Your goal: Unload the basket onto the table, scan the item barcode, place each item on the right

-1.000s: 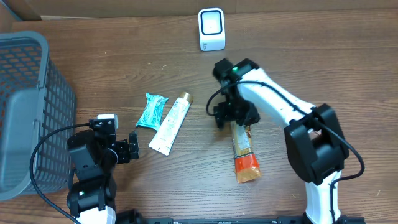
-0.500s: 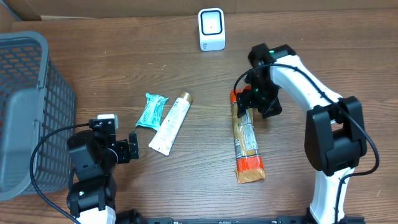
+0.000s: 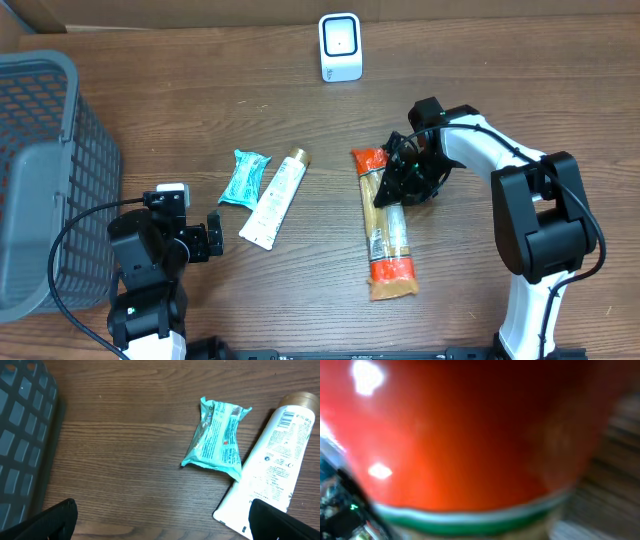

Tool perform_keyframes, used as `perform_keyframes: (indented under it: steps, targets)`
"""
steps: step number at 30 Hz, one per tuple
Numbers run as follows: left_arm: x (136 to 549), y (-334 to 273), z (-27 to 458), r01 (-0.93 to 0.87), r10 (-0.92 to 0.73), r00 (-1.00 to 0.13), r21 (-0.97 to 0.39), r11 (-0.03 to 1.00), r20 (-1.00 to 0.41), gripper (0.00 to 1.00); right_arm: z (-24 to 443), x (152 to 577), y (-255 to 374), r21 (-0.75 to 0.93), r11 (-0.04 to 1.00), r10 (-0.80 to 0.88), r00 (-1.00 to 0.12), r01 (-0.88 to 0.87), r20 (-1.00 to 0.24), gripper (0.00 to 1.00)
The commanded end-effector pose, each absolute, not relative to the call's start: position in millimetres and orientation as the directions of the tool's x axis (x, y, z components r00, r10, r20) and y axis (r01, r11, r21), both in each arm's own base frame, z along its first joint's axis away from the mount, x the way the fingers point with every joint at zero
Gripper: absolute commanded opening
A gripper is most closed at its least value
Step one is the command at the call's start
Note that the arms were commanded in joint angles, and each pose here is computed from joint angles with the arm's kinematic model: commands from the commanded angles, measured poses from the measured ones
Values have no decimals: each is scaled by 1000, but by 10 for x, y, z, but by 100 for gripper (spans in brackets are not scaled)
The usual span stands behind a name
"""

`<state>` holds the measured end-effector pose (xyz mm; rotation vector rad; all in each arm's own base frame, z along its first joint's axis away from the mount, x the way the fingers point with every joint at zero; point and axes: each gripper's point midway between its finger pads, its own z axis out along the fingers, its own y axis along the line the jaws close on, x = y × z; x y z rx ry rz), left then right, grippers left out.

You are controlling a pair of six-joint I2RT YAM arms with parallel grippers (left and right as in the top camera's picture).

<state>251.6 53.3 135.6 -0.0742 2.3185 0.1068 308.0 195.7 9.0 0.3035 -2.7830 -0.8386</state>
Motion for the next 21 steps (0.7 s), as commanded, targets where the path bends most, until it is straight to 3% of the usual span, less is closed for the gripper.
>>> perform_keyframes:
  steps: [1,4,9,15,18,21]
  targets:
    - [2521,523,1349,-69,-5,-681,58,996,-732,99,-82,2965,1910,525,842,-257,-947,-121,195,13]
    - [2522,523,1349,-69,-5,-681,58,996,-732,100,9,3006,1915,526,842,-254,-948,-119,193,4]
    - [2521,523,1349,-69,-5,-681,58,996,-732,100,352,3195,1852,448,888,-200,-964,-103,175,4]
    - [2521,523,1349,-69,-5,-681,58,996,-732,100,743,3391,1522,0,1000,-1,-996,-1,84,4]
    - [2521,523,1348,-69,-5,-681,58,996,-732,100,827,3365,1328,-260,962,79,-997,79,-11,4]
    - [2521,523,1349,-69,-5,-681,58,996,-732,100,770,3288,1241,-421,904,74,-997,80,-31,4]
